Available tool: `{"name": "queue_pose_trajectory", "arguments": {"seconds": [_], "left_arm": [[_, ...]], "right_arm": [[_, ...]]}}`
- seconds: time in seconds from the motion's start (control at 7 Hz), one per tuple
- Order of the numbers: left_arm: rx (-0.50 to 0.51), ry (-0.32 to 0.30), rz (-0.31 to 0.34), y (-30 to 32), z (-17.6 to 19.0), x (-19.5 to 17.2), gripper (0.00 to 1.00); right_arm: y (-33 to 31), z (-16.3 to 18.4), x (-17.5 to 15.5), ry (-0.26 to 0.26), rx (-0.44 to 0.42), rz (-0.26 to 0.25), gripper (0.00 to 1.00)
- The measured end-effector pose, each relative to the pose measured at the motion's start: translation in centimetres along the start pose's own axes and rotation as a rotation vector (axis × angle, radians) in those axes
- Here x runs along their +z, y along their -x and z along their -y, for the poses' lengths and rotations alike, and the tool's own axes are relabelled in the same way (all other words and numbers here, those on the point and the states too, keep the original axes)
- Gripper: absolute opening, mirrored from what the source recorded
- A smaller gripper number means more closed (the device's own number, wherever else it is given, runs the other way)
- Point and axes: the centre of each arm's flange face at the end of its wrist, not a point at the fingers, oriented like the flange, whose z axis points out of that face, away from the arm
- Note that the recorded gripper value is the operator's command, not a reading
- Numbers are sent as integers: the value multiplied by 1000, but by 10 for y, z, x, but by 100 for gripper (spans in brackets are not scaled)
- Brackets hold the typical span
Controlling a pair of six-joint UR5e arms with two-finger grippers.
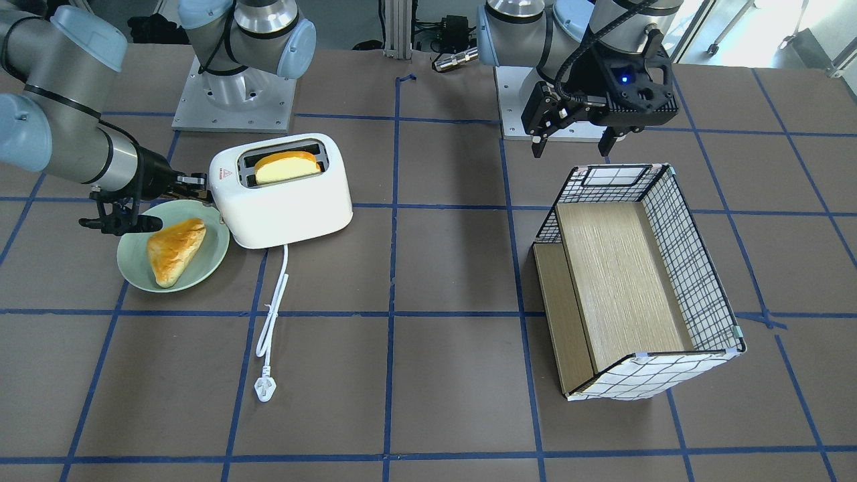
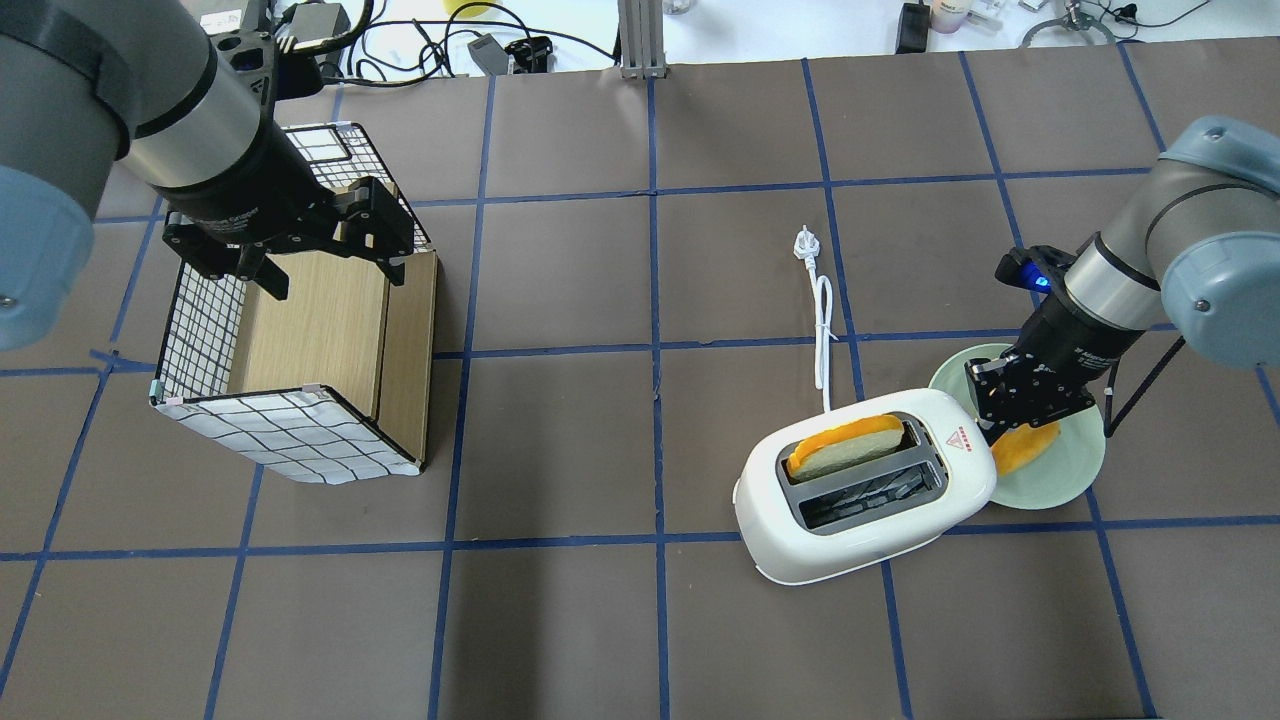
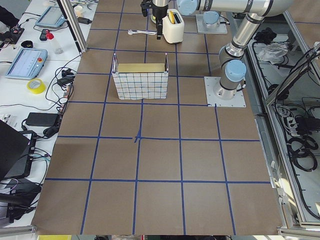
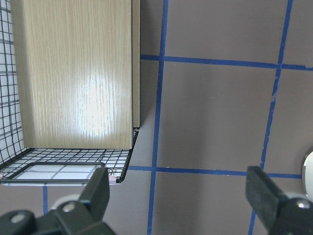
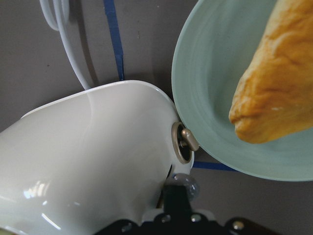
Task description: Press toaster with right arm
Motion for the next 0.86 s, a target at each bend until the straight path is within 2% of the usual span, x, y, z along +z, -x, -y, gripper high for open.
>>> {"name": "queue_pose_trajectory", "arguments": {"seconds": [0.14, 0.29, 0.43, 0.86], "left_arm": [[0, 0, 0, 0, 0, 0, 100], [0, -1, 0, 0, 0, 0, 100], [0, -1, 0, 0, 0, 0, 100], [0, 0, 0, 0, 0, 0, 100]], "right_arm": [[0, 0, 0, 1, 0, 0, 0], [0, 0, 0, 0, 4, 0, 34], [0, 0, -5, -7, 11, -7, 99], [7, -3, -51, -58, 39, -44, 100]]}}
